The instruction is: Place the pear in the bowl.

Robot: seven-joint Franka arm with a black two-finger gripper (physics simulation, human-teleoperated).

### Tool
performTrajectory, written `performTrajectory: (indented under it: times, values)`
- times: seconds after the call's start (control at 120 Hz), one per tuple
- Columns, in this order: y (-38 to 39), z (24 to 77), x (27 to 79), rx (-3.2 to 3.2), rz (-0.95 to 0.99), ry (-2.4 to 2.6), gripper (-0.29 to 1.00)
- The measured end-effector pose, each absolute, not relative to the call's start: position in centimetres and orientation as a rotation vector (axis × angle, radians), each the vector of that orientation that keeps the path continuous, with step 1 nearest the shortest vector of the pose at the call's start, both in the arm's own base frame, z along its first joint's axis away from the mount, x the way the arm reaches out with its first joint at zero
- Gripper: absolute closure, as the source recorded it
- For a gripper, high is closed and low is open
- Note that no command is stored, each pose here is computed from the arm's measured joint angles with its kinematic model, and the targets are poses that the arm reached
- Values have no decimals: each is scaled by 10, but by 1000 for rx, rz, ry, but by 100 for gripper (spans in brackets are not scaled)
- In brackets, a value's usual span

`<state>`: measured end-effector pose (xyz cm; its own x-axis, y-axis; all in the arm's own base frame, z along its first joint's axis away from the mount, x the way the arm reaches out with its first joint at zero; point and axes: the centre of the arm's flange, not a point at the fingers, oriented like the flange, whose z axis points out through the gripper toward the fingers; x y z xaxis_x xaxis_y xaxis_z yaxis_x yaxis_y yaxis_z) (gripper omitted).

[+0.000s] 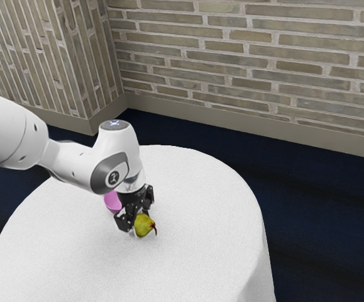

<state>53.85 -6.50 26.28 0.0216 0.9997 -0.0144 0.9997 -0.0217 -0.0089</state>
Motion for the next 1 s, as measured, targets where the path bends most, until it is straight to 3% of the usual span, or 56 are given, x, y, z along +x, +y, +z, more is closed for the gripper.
performTrajectory:
  times: [0.325, 0.533, 1.0]
  values:
    - [-90, 320, 530, 2260, -35, 2122, 31]
    - [-37, 345, 562, 2165, 42, 2197, 33]
    - [31, 308, 588, 2089, 58, 2330, 34]
